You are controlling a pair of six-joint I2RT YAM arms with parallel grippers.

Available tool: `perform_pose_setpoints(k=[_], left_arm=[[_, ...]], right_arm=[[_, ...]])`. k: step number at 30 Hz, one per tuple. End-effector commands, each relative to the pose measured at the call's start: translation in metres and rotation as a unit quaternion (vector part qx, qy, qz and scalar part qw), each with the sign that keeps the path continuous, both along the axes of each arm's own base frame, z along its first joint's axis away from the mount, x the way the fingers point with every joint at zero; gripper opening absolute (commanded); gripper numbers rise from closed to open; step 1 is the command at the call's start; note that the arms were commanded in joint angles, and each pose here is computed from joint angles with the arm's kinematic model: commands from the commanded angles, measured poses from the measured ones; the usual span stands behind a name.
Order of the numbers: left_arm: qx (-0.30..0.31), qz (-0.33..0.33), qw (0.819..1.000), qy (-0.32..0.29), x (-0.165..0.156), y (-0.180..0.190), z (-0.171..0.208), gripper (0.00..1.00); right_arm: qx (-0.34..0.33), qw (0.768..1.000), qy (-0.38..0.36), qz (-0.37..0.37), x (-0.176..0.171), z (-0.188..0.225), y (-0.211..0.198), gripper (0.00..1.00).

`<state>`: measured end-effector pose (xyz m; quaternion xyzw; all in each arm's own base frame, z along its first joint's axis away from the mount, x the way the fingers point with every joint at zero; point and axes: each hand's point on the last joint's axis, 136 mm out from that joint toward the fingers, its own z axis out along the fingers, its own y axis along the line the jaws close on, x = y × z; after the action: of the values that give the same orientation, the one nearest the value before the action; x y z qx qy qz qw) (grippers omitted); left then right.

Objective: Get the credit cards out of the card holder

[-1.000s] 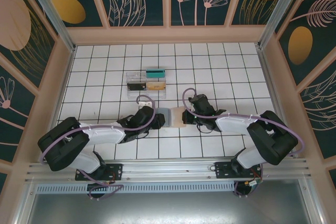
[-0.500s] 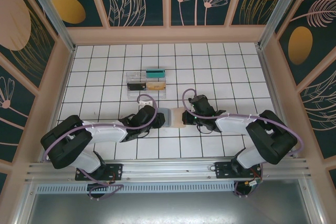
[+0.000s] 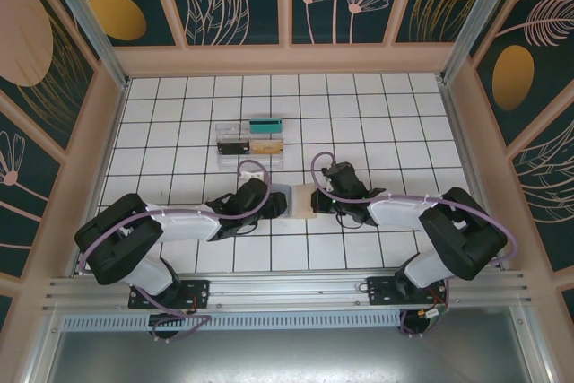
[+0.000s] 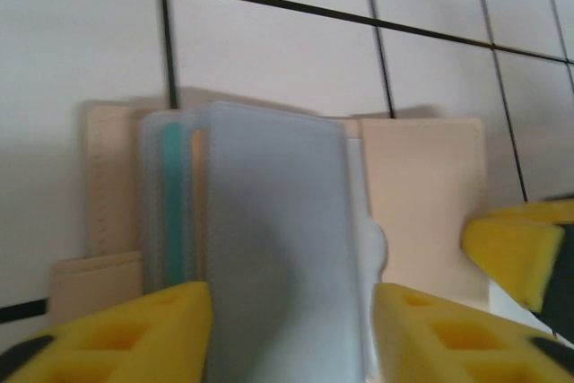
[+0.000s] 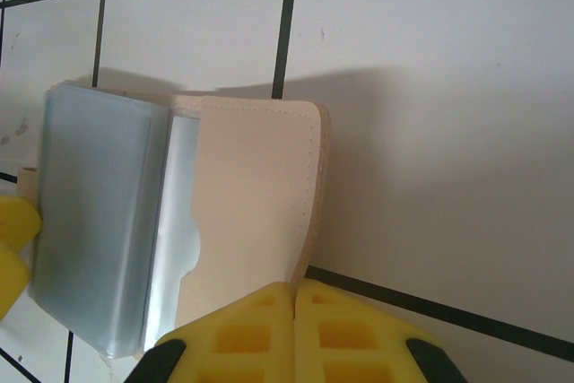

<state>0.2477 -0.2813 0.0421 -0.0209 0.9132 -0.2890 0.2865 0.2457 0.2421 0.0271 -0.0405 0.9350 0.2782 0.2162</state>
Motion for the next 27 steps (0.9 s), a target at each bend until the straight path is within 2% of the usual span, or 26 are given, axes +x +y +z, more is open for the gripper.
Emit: perform_pose_setpoints(k=[1,3,15,20,23,27], left_arm=[[-0.036,-0.044,0.998,0.007,-0.006,-0.019,0.004,0.64],[-0.042,-0.051,0.998,0.004,-0.007,-0.023,0.007,0.70],[-0.065,-0.070,0.995,-0.008,-0.009,-0.030,0.020,0.70],[-0.062,-0.071,0.996,-0.007,-0.009,-0.030,0.019,0.84],[-0.064,-0.076,0.995,-0.009,-0.009,-0.031,0.019,0.86],[-0.085,-0.084,0.993,-0.010,-0.011,-0.038,0.026,0.80]], right_arm=[[0.007,1.000,0.007,0.005,-0.001,-0.004,0.002,0.00],[0.007,1.000,0.008,0.006,-0.001,-0.004,0.002,0.00],[0.006,1.000,0.009,0.005,-0.002,-0.005,0.002,0.00],[0.006,1.000,0.010,0.004,-0.002,-0.006,0.002,0.00],[0.002,1.000,0.003,-0.006,0.001,-0.003,-0.002,0.10],[0.003,0.999,-0.020,-0.038,0.008,0.010,-0.012,0.29]])
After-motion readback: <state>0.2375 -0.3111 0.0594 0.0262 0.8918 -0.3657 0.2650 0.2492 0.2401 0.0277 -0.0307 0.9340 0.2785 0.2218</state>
